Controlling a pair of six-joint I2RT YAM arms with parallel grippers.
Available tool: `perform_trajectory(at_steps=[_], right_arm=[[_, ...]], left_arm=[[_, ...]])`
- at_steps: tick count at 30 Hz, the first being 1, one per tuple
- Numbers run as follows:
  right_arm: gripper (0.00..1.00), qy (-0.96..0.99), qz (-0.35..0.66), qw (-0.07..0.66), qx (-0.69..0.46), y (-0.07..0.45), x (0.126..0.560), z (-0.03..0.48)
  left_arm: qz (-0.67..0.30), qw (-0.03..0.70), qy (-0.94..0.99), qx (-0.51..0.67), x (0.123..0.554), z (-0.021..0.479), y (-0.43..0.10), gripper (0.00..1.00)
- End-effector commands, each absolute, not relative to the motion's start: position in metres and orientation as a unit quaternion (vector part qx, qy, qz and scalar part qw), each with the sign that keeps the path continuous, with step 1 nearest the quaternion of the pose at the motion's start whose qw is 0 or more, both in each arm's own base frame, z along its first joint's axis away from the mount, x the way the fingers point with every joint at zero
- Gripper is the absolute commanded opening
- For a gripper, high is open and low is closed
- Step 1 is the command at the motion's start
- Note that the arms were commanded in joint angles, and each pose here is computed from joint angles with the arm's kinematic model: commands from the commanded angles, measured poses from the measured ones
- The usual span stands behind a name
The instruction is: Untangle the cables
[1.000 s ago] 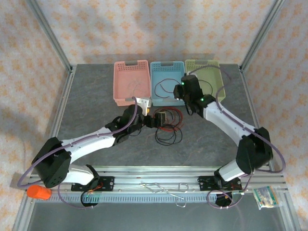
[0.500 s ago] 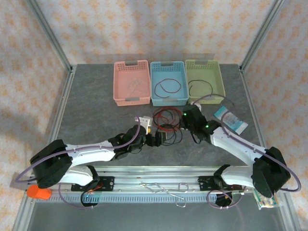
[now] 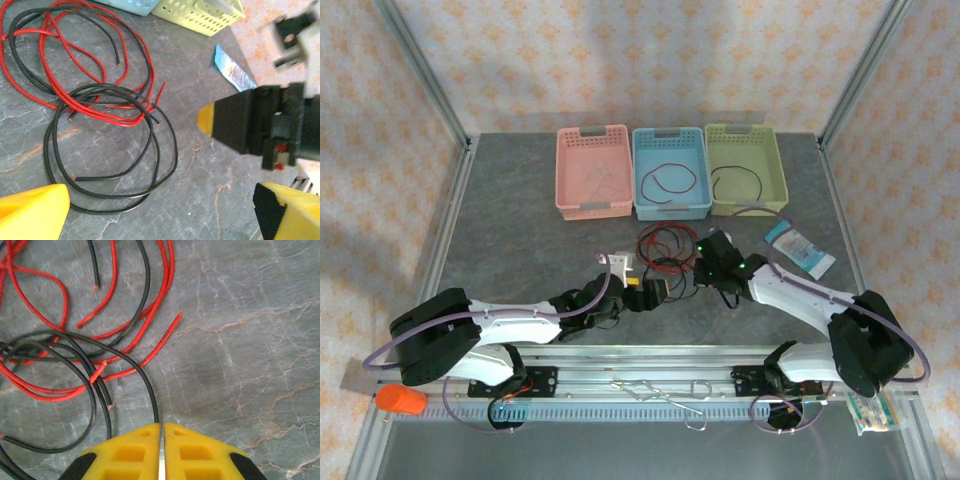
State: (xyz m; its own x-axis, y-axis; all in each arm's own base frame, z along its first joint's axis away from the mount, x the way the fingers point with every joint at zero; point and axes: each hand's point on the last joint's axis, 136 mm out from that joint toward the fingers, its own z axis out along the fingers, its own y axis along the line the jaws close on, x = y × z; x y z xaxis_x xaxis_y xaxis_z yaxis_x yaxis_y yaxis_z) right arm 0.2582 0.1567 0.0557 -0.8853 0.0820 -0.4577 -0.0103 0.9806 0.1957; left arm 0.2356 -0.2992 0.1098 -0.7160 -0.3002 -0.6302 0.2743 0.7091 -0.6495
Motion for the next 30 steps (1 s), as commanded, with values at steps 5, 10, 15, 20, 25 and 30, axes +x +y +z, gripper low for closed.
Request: perform_trajectory(at_steps=[5, 10, 15, 20, 25, 30], right_arm=[[0.23, 0.972, 0.092, 0.214, -0.030, 0.167, 0.259, 0.042], [0.29, 0.974, 0.093, 0.203, -0.038, 0.173, 0.262, 0.037], [0.29, 0.975, 0.077, 0.205, -0.032, 0.170, 0.267, 0.035], [0.29, 0.976, 0.065, 0.206, -0.030, 0.170, 0.273, 0.032], [0.28, 0.977, 0.059, 0.201, -0.032, 0.171, 0.276, 0.028], [0.26, 0.979, 0.057, 0.195, -0.032, 0.171, 0.275, 0.023]], left_arm=[[-0.403, 0.397, 0.823, -0.043, 0.250, 0.124, -0.293, 0.96], [-0.397, 0.396, 0.827, -0.047, 0.255, 0.121, -0.284, 0.96], [-0.391, 0.402, 0.827, -0.050, 0.259, 0.121, -0.276, 0.95], [-0.377, 0.407, 0.830, -0.049, 0.262, 0.119, -0.270, 0.95], [-0.379, 0.408, 0.829, -0.056, 0.264, 0.119, -0.264, 0.96], [-0.376, 0.406, 0.831, -0.059, 0.264, 0.115, -0.261, 0.96]])
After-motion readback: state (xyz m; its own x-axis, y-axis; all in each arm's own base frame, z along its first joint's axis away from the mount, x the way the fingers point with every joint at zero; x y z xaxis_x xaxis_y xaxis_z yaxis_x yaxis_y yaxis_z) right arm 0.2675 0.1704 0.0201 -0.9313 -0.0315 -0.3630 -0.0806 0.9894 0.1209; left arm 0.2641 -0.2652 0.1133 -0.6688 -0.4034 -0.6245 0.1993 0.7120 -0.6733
